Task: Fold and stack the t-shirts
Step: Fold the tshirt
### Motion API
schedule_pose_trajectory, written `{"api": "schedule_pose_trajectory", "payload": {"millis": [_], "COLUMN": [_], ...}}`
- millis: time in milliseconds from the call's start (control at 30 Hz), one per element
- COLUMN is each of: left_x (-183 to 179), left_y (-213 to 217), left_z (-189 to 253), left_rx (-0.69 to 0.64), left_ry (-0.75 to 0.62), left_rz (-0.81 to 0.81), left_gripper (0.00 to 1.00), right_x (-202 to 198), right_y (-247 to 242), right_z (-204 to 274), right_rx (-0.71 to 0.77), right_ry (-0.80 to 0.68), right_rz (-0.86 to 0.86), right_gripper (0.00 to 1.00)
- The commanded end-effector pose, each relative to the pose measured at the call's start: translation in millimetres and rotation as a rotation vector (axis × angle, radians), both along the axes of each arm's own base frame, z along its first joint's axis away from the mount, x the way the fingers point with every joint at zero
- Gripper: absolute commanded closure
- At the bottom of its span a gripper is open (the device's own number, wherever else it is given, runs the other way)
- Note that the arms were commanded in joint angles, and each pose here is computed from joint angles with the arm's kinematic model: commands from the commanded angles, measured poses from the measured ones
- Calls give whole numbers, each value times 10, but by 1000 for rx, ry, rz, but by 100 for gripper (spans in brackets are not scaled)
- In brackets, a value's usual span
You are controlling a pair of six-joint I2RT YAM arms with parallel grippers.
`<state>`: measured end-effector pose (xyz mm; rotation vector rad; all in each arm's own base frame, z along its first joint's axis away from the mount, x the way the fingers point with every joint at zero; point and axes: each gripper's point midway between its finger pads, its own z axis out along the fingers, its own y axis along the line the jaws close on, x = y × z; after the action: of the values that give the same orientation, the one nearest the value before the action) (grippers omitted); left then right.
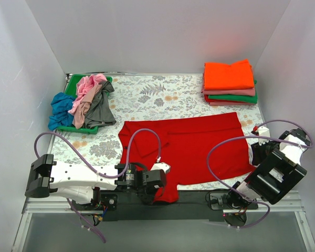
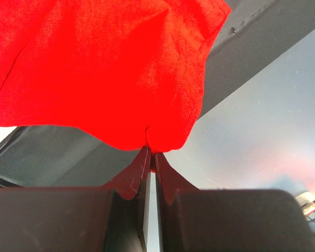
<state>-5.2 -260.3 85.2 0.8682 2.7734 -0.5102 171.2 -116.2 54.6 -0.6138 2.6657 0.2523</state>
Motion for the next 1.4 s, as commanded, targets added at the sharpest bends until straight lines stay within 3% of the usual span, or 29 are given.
{"api": "schedule_pose_trajectory", "payload": {"millis": [0, 200, 767, 900, 1000, 1067, 1367], "left_x": [-7, -11, -6, 4, 18, 32, 204], "left_y": [-23, -39, -57, -46, -29, -22, -62], "left_z": [119, 107, 92, 105, 108, 116, 309], "left_rx": [-49, -50, -48, -58, -62, -67, -137], "left_ry": [7, 9, 7, 3, 1, -2, -30], "left_rz": [7, 3, -3, 8, 17, 21, 64], "left_gripper": [100, 100, 100, 100, 100, 100, 100], "right_x": [4, -79, -267, -264, -245, -230, -83], "right_y": [53, 91, -48, -55, -70, -69, -12], "right_z": [53, -170, -568, -557, -534, -516, -240], "right_rx": [28, 53, -55, -60, -66, -65, -44], "right_ry": [-17, 35, 110, 108, 99, 91, -2], "right_rz": [-7, -9, -10, -10, -14, -17, -27], "right_gripper": [50, 52, 55, 65, 88, 97, 99]}}
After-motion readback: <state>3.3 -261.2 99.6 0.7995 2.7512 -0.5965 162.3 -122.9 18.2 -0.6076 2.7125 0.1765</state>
